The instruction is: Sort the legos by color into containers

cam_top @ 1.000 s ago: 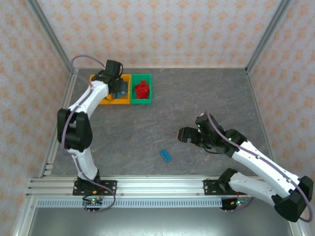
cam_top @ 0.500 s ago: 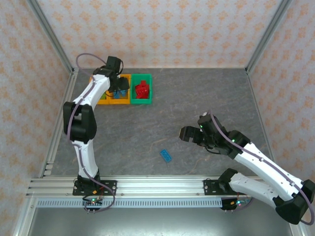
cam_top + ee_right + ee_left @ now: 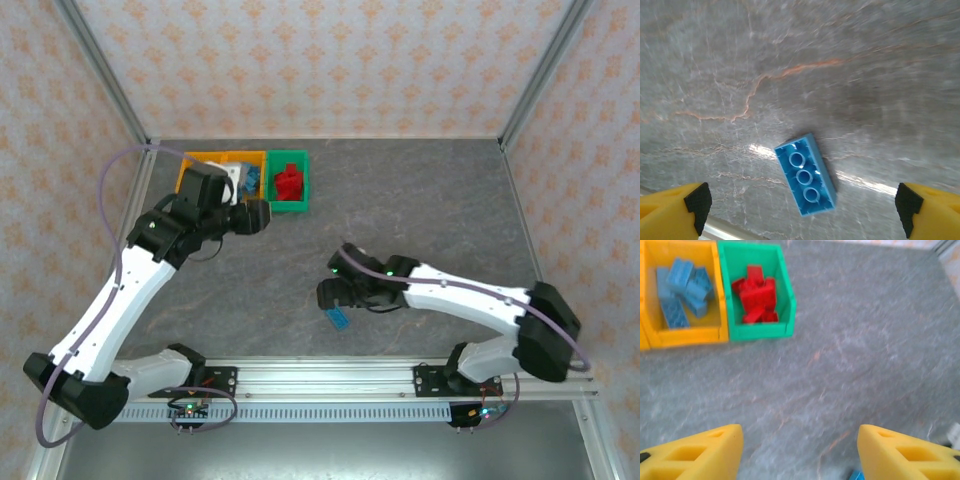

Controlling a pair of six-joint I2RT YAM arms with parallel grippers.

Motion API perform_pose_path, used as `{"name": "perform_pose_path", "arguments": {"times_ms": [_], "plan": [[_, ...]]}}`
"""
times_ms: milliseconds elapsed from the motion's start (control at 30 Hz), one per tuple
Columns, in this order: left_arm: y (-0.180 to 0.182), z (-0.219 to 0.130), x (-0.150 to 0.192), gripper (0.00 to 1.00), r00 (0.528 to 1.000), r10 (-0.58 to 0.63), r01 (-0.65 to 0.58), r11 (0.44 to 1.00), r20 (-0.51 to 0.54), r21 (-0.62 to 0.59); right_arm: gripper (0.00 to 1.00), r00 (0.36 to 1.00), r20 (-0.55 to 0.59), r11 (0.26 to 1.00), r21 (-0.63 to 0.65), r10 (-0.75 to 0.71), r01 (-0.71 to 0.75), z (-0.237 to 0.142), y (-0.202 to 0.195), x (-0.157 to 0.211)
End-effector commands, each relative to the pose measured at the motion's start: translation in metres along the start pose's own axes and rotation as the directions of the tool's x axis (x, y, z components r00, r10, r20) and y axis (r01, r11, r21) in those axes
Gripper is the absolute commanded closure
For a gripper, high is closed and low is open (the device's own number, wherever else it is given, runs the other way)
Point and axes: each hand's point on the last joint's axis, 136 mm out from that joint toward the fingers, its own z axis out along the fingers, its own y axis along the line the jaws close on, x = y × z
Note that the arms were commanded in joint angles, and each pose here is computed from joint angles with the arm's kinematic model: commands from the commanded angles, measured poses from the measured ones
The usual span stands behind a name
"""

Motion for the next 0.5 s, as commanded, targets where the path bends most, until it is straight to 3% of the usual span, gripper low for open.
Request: {"name": "perform_pose_path", "arguments": {"times_ms": [0,167,333,467], "plan": [[0.015,-0.001,0.048,0.36,0.991,0.007,-0.012,0.999,-0.135,-0.035,0.05,0.998,-0.011,0.998,0.023,-0.056,0.056,0.028,0.011,-0.002],[0.020,-0.001,0.094,0.27,0.967,0.033,-0.033,0.999,-0.251,0.004,0.17,0.993,-0.089,0.990,0.106,-0.081,0.091,0.058,-0.005,0.014],[-0.024,-0.007,0.133,0.22,0.904,0.045,0.079,0.960,-0.424,0.270,0.33,0.984,-0.155,0.989,0.098,-0.093,0.109,0.066,-0.006,0.031],[-0.038,-0.023,0.146,0.20,0.895,0.066,0.115,0.921,-0.441,0.372,0.49,0.984,-0.162,0.992,0.089,-0.078,0.093,0.069,-0.007,0.036]]}}
